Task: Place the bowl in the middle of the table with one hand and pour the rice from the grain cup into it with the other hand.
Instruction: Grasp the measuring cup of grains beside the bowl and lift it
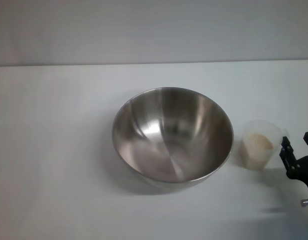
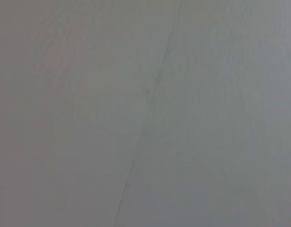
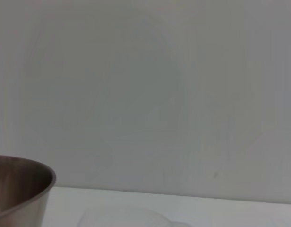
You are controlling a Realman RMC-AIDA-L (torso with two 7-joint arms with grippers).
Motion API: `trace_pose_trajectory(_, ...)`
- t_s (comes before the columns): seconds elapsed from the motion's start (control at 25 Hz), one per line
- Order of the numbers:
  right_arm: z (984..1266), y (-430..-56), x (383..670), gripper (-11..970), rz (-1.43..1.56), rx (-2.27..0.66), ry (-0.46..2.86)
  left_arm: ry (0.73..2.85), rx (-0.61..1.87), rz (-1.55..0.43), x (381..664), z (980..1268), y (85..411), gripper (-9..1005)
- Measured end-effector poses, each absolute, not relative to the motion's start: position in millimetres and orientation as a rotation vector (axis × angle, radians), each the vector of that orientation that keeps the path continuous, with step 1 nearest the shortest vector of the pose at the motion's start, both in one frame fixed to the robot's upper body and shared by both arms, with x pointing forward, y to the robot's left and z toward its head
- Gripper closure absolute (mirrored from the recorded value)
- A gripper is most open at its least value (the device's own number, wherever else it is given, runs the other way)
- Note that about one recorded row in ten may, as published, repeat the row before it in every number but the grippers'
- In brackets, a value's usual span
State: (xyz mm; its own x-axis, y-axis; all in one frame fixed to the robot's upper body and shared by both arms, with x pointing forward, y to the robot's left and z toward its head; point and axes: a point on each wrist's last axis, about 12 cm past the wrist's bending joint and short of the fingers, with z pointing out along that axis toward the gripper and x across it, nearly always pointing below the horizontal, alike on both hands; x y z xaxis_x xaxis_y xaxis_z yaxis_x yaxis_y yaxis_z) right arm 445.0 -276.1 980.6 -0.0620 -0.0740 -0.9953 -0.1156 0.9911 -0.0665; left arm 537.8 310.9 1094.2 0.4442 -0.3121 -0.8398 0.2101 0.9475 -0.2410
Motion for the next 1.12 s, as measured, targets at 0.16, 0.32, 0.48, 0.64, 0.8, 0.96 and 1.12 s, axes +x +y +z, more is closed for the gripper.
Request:
trace_pose_trajectory(0.16,980.6,-276.6,445.2,451,0.032,-0.148,1.634,1.062,-0.106,-0.324,537.8,1094.3,310.9,236)
trace_pose_trajectory(0.32,980.8,-278.0,446.0,454,0.027,-0.153,1.634,1.061,-0.106,-0.325,537.9,1094.4,310.8,236)
trace_pose_trajectory(0.48,980.8,-277.6,449.3,457,0.028,-0.162,1.639,1.060,-0.106,-0.325,538.2,1094.8,310.6,236)
trace_pose_trajectory(0.64,981.1,-276.1,452.7,459,0.030,-0.170,1.642,1.056,-0.105,-0.326,538.0,1095.2,310.4,236)
trace_pose_trajectory(0.8,981.9,-275.4,455.3,462,0.032,-0.176,1.639,1.053,-0.105,-0.326,537.2,1095.1,310.3,236)
trace_pose_trajectory(0.96,982.0,-274.5,458.3,465,0.033,-0.184,1.643,1.052,-0.107,-0.326,536.9,1095.0,310.5,236)
trace_pose_trajectory(1.12,981.7,-274.1,460.1,467,0.033,-0.190,1.649,1.050,-0.109,-0.326,537.0,1095.3,310.6,237)
